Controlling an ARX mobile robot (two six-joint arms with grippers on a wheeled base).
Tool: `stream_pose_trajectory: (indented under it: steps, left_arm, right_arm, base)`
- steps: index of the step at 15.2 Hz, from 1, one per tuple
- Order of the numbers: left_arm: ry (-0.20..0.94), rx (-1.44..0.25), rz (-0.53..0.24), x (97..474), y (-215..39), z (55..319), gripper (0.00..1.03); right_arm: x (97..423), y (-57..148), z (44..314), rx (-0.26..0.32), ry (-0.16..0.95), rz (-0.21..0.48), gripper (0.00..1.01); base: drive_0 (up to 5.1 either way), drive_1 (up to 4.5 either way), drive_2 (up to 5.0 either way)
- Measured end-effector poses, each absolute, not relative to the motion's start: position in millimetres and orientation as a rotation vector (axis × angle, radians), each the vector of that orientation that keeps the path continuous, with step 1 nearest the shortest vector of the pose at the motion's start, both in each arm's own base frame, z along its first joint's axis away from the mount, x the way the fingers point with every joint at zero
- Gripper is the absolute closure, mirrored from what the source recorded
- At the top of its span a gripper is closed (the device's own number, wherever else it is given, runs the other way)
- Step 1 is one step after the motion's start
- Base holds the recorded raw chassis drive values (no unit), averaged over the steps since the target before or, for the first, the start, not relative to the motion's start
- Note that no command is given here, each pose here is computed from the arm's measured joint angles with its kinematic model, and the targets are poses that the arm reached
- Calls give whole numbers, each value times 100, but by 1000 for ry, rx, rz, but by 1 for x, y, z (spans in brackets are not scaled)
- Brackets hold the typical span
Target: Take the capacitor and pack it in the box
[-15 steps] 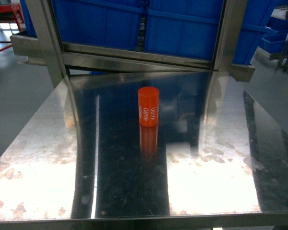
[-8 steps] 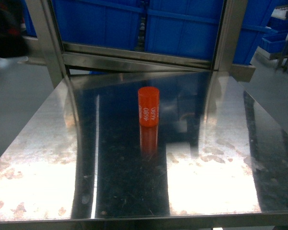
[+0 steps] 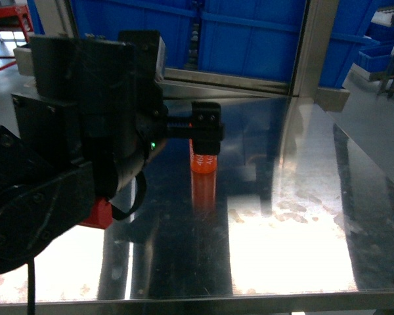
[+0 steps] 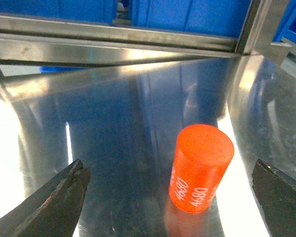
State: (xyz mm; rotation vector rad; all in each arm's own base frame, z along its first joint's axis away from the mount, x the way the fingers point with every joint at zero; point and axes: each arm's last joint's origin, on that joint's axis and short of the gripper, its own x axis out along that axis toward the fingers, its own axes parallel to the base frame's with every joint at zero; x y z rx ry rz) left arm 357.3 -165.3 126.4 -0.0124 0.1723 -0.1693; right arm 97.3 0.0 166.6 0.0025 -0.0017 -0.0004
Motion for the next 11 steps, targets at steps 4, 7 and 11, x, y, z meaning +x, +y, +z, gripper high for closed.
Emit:
stream_pose_trajectory:
  steps: [4,7,11]
  left_arm:
    - [202,2,-194,371,-185,110,5]
    - [263,12,-193,382,-191,91,5]
    - [316,-12,-194,418,-204,69,5]
  right_arm:
    - [97,0,167,2,-2,0,3]
    - [97,0,167,2,-2,0,3]
    - [97,0,167,2,-2,0,3]
  base:
    - [0,0,0]
    - [0,0,0]
    - [0,0,0]
